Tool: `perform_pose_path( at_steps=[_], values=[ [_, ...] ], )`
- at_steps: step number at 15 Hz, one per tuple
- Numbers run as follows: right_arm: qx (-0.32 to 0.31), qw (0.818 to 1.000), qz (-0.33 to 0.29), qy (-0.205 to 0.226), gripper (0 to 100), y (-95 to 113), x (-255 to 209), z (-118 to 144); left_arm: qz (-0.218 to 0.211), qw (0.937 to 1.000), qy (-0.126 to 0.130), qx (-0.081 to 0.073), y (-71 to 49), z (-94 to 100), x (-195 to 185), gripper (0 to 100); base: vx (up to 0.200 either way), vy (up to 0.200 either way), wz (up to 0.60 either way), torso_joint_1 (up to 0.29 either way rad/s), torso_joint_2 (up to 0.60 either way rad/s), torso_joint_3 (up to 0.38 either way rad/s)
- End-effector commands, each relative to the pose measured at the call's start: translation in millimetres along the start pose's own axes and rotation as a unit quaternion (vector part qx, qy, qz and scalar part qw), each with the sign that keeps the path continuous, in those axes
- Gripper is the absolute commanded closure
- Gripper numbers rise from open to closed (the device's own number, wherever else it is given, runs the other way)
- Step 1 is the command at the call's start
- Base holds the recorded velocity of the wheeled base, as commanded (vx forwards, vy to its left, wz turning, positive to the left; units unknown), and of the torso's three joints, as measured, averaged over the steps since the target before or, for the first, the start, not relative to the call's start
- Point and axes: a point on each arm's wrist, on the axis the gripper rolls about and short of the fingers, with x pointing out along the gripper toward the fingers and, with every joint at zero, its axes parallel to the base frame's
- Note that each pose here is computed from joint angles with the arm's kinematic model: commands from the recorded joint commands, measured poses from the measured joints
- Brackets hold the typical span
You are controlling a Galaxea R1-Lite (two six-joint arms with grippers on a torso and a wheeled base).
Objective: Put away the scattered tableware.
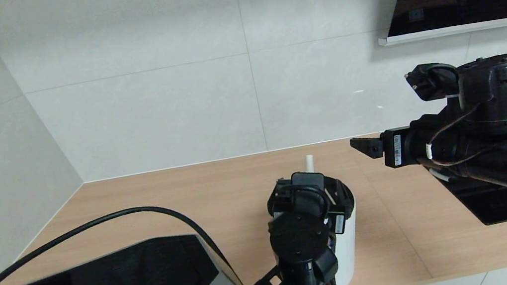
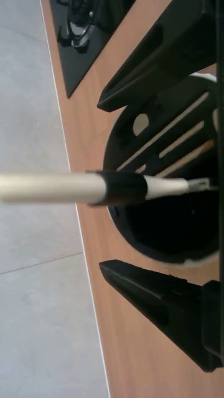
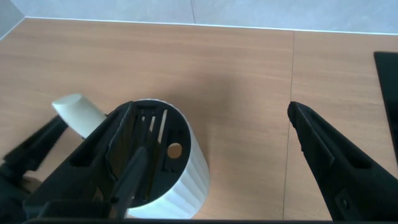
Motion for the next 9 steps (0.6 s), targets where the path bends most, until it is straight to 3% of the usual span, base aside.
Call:
perform_pose_path(
  at_steps=[1, 2, 6, 9],
  values=[
    [0.0, 1.0, 0.0, 0.0, 0, 0, 0, 0, -0.007, 1.0, -0.005, -0.004, 8.2, 13.2, -8, 0, 0.0, 0.0, 0.0, 0.0, 0.0, 0.0],
    [0.0, 1.0, 0.0, -0.001, 0, 0, -1, 0, -0.01, 0.9999, -0.001, 0.001, 15.1, 17.1, -15, 0, 0.0, 0.0, 0.0, 0.0, 0.0, 0.0],
    [0.003, 1.0, 0.001, -0.011, 0, 0, -6, 5, -0.051, 0.9962, -0.051, -0.048, 48.4, 78.1, -44, 0, 0.0, 0.0, 0.0, 0.0, 0.0, 0.0],
    [0.009, 0.999, -0.007, -0.037, 0, -10, -22, 18, -0.137, 0.9848, -0.091, -0.057, 85.9, 115.8, -81, 0, 0.0, 0.0, 0.0, 0.0, 0.0, 0.0]
  ],
)
